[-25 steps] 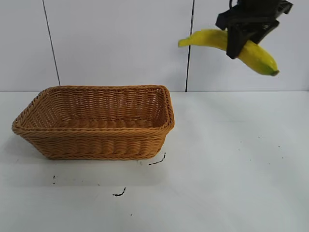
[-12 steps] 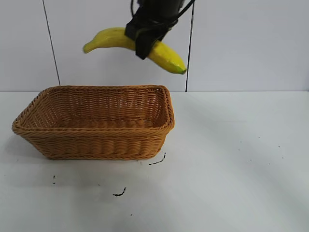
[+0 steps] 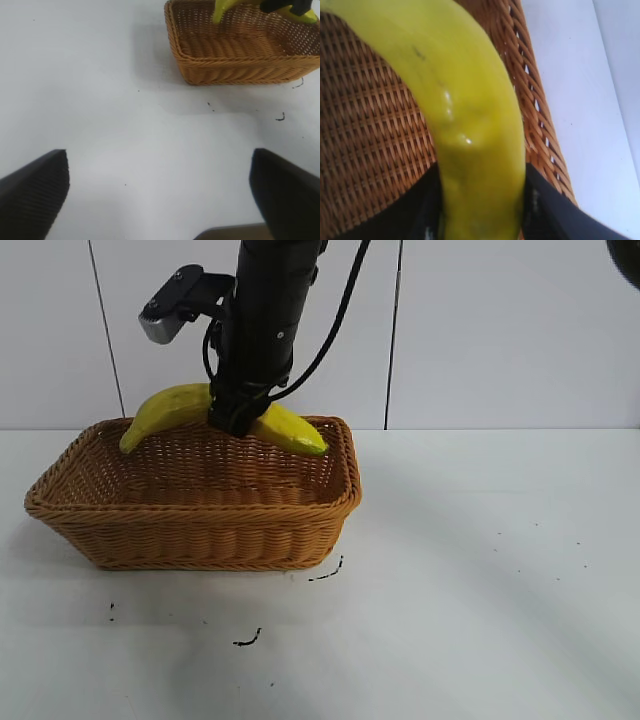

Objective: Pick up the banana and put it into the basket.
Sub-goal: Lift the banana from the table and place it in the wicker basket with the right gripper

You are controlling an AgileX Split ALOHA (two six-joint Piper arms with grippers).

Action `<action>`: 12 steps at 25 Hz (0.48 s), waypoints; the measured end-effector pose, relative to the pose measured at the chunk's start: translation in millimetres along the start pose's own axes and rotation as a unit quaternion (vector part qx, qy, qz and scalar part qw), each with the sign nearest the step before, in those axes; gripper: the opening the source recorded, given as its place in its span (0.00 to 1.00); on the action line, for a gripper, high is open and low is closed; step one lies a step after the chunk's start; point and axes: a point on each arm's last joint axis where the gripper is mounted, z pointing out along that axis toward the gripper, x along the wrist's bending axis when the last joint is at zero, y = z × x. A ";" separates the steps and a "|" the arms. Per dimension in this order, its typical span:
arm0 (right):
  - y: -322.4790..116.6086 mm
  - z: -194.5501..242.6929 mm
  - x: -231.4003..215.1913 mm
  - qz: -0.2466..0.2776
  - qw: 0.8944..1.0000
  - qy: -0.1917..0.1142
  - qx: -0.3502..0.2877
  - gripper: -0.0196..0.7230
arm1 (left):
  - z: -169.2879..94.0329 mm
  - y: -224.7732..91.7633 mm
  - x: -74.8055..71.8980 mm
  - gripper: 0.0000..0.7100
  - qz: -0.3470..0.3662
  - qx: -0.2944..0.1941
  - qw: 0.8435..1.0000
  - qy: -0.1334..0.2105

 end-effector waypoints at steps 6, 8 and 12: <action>-6.7 29.6 9.3 0.004 1.000 0.015 0.006 0.45 | 0.0 0.0 0.0 0.98 0.000 0.000 1.000 0.000; -6.1 31.7 10.3 0.009 1.000 0.018 0.000 0.45 | 0.0 0.0 0.0 0.98 0.000 0.000 1.000 0.000; -4.7 31.6 11.6 0.017 1.000 0.025 -0.007 0.45 | 0.0 0.0 0.0 0.98 0.000 0.000 1.000 0.000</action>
